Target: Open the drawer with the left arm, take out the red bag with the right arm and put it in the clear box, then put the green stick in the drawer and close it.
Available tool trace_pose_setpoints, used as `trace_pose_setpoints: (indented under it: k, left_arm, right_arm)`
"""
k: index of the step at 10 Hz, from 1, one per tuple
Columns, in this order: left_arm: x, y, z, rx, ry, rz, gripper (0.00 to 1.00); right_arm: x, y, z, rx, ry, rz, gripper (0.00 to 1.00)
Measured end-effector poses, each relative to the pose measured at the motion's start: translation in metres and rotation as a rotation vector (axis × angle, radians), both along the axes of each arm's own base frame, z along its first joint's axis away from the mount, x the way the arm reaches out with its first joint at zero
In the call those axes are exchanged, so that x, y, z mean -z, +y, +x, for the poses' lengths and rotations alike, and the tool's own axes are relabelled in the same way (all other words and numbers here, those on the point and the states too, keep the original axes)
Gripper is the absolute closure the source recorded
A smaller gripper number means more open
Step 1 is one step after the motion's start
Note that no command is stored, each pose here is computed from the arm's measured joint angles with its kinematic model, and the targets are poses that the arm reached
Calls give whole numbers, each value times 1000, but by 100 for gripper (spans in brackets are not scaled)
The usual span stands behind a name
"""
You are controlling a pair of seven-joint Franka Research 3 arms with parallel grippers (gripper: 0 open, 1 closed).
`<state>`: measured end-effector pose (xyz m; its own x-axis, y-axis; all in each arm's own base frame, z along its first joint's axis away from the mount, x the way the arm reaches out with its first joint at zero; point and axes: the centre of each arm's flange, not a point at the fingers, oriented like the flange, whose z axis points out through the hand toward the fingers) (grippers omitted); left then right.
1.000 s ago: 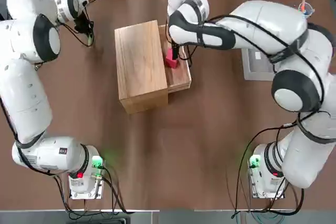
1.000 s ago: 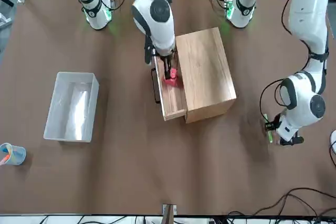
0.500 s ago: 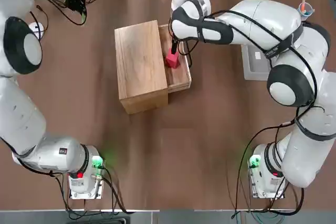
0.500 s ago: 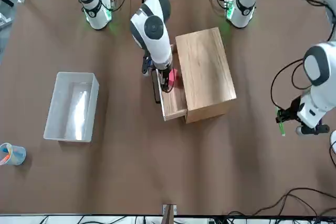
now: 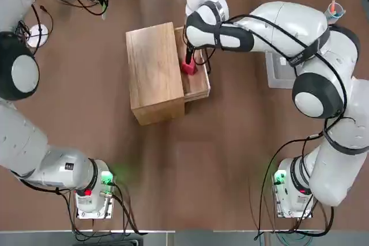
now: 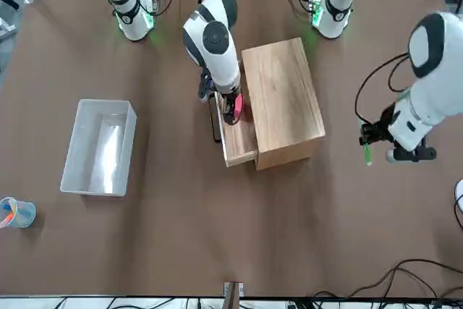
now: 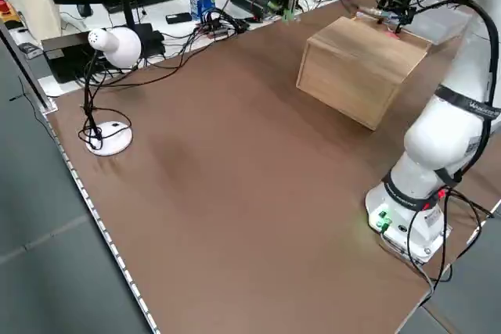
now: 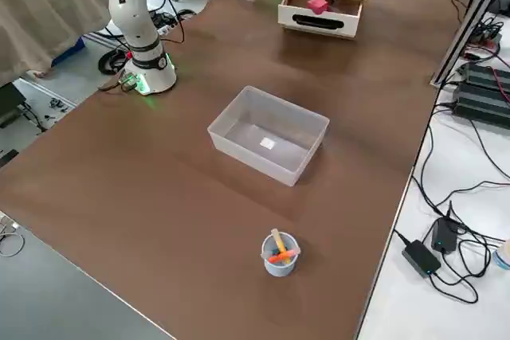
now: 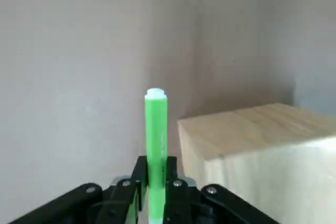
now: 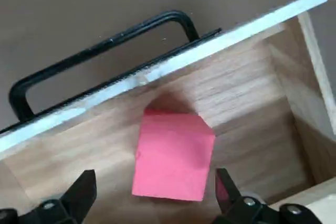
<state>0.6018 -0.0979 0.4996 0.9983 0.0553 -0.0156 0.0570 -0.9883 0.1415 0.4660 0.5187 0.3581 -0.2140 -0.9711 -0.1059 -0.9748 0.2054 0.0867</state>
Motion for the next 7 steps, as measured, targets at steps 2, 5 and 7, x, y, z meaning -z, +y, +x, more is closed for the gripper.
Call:
trace_pose_setpoints:
  k: [2, 5, 7]
  left_arm:
    - [-19, -54, -9, -30, -9, -2, 82]
    - [-38, -111, -22, -65, -22, -21, 82]
    - [-35, -149, -30, -84, -15, -10, 82]
  right_arm:
    - [10, 3, -4, -2, 14, -9, 0]
    - [20, 9, -12, -13, 27, -18, 0]
    - [25, 13, -18, -23, 35, -24, 0]
